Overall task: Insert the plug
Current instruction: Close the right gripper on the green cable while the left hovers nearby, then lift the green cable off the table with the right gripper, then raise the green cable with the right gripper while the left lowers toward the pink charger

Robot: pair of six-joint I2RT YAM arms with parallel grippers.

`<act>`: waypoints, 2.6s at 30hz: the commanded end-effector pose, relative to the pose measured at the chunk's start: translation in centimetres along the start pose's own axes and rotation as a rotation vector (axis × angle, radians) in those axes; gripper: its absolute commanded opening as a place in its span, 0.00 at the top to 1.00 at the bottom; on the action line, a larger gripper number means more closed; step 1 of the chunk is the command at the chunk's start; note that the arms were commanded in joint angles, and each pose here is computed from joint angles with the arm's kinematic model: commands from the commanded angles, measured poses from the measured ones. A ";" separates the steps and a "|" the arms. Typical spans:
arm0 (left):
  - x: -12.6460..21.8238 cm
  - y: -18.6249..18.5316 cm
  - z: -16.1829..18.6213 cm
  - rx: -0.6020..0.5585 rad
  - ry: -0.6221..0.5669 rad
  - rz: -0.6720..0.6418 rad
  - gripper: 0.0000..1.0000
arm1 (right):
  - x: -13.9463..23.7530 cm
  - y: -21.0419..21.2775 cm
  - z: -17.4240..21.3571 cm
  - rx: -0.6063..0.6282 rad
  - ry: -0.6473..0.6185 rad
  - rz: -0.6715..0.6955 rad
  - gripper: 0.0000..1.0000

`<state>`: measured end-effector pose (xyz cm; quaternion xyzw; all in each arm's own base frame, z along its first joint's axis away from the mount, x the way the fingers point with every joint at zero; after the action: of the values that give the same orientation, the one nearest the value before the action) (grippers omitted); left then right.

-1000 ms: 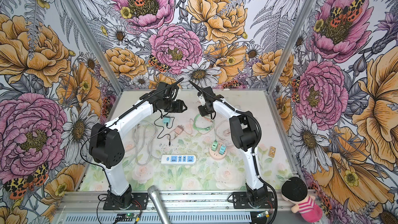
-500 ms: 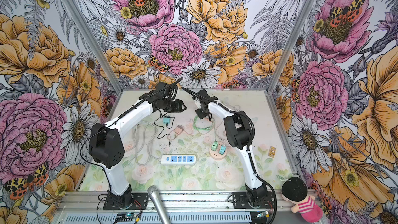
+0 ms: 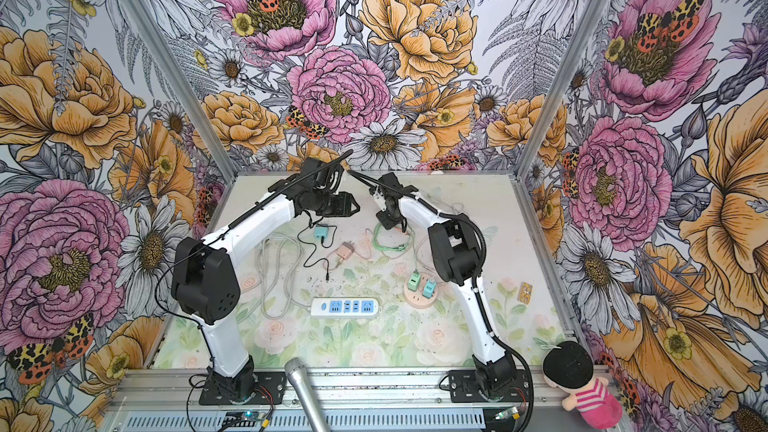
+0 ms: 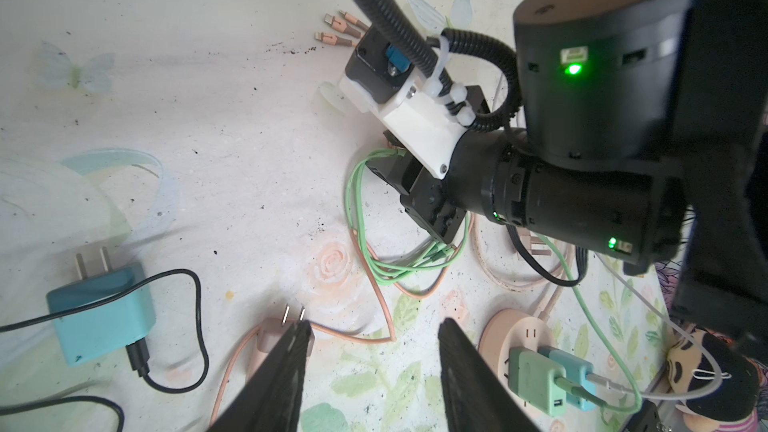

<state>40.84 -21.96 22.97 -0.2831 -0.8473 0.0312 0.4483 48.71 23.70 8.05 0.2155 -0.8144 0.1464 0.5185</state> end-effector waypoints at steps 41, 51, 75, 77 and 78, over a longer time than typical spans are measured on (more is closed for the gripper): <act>4.0 -0.8 -0.3 0.014 -0.088 -0.034 0.47 | 19.2 -2.3 -3.2 -0.205 -0.325 -0.031 1.00; 0.6 -2.9 -0.1 -0.037 -0.083 0.066 0.47 | 21.9 -2.0 -3.9 -0.230 -0.404 -0.062 1.00; -3.6 3.3 1.5 0.096 -0.070 -0.047 1.00 | 25.8 -7.4 -1.1 -0.368 -0.458 0.140 1.00; -3.4 4.1 1.8 0.118 -0.070 -0.072 1.00 | 26.2 -8.1 -0.8 -0.382 -0.462 0.165 1.00; -3.3 4.3 2.0 0.123 -0.068 -0.077 1.00 | 26.3 -8.3 -0.7 -0.386 -0.463 0.172 1.00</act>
<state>42.53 -20.96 17.47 -0.2489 -0.8567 0.0682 0.4466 43.88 13.16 30.05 0.1051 -0.9217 -0.0141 0.3731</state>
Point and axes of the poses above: each gripper's point midway between its finger pads, its own x axis back along the fingers, its own y axis along the line the jaws close on, z = x × y, the point moved 6 cm from there along x, back along the fingers, and after that the axes turned 10 degrees about -x, right-handed, at the moved point
